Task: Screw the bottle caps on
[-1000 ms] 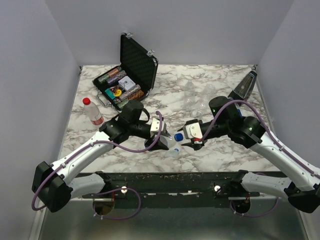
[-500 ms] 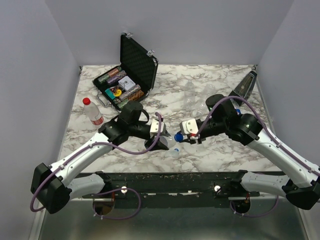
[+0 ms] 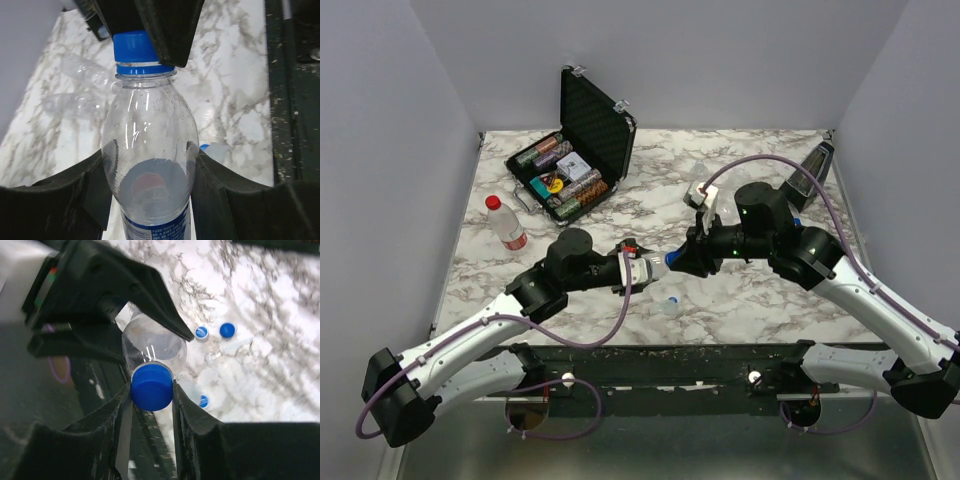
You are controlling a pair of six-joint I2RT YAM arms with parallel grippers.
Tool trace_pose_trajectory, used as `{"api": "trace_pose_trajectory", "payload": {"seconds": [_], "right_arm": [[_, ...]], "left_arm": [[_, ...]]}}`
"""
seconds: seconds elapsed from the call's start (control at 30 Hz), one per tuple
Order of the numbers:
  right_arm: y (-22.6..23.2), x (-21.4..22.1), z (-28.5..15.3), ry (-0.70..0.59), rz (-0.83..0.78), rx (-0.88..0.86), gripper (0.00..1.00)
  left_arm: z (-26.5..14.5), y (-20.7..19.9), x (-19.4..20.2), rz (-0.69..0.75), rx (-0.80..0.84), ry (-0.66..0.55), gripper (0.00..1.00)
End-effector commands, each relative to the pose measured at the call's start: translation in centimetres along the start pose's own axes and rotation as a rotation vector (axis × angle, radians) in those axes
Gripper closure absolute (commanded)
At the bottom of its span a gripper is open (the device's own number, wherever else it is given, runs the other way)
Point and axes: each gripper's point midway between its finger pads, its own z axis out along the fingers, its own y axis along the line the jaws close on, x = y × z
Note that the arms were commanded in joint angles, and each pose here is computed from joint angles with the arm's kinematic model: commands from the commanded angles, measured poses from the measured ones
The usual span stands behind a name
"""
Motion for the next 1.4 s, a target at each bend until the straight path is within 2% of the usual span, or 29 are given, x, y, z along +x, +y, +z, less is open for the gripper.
{"api": "trace_pose_trajectory", "payload": {"seconds": [0.0,0.13,0.2,0.3,0.5,0.57,0.63,0.8,0.97,1.1,1.37], "right_arm": [[-0.5,-1.3,0.0,-0.041,0.550,0.166,0.91],[-0.1,-1.6,0.3,-0.078,0.700,0.160,0.91],[-0.1,-2.0,0.3,-0.095,0.694,0.155,0.90],[0.2,-3.3,-0.6,-0.139,0.622,0.131,0.80],[0.9,-5.6,-3.6,-0.194,0.274,0.106,0.46],[0.9,-5.2,-4.4,-0.180,0.092,0.106,0.36],[0.8,-4.6,-5.1,-0.161,-0.068,0.106,0.31],[2.3,-1.7,-5.8,-0.106,-0.442,-0.020,0.30],[3.2,0.2,-5.4,-0.070,-0.601,-0.120,0.29],[4.2,0.8,-5.3,-0.044,-0.633,-0.208,0.29],[5.1,1.3,-4.7,-0.028,-0.628,-0.297,0.31]], "left_arm": [[-1.1,4.8,0.5,0.136,-0.346,0.073,1.00],[-1.9,5.6,0.9,0.220,-0.483,0.129,1.00],[-2.1,5.6,1.2,0.246,-0.506,0.155,1.00],[-1.4,5.1,1.9,0.232,-0.463,0.181,1.00],[0.0,3.8,2.8,0.144,-0.337,0.193,1.00],[0.7,2.6,1.7,0.103,-0.235,0.128,1.00],[1.0,1.2,0.2,0.065,-0.119,0.043,1.00],[1.0,-2.6,-1.8,-0.040,0.188,-0.062,1.00],[1.0,-5.4,-3.0,-0.120,0.401,-0.117,1.00],[1.2,-6.2,-3.1,-0.152,0.467,-0.122,1.00],[1.1,-6.4,-3.4,-0.154,0.485,-0.137,1.00]]}}
